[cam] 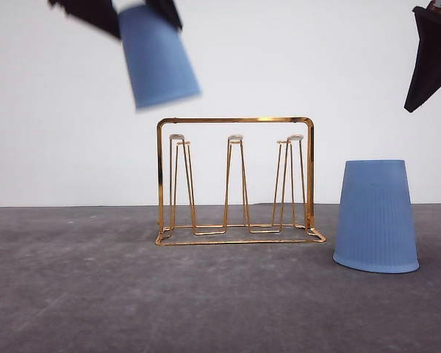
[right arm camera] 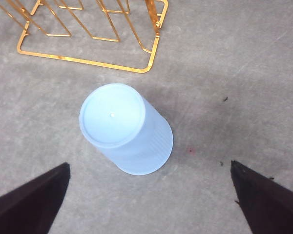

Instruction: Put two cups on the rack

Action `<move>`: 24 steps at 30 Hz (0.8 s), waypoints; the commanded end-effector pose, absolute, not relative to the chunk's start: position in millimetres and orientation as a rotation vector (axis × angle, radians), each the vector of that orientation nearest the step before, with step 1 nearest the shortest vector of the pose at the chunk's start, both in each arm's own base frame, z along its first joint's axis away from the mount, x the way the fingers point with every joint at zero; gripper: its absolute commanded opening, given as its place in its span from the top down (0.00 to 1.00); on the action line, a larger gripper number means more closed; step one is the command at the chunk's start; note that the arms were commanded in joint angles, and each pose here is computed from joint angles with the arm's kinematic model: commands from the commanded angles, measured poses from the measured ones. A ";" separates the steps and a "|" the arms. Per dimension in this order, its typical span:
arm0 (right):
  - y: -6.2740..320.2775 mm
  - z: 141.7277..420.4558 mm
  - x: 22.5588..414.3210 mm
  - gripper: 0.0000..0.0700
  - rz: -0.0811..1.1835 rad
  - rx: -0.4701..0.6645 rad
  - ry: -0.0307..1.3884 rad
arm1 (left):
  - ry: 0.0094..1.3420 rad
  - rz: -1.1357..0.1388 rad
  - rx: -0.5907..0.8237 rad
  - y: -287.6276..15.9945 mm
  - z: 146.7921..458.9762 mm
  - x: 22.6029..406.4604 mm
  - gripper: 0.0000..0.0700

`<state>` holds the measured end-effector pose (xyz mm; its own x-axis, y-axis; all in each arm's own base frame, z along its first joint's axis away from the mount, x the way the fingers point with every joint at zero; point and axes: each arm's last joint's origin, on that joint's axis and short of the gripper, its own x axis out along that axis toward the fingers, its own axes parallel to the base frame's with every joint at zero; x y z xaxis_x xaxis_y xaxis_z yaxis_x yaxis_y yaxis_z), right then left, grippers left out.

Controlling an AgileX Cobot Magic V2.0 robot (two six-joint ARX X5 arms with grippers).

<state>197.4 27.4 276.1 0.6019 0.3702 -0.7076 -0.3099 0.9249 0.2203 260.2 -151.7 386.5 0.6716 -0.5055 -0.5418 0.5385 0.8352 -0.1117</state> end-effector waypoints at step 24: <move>28.5 281.9 200.7 0.03 0.415 0.040 0.806 | 0.812 -0.524 0.279 -198.6 276.1 344.3 0.27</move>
<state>197.5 27.4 276.1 0.6025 0.3705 -0.7070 -0.3238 0.9230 0.2077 340.7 -194.0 277.5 0.5690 -0.3267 -0.7547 0.5231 0.8519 0.0256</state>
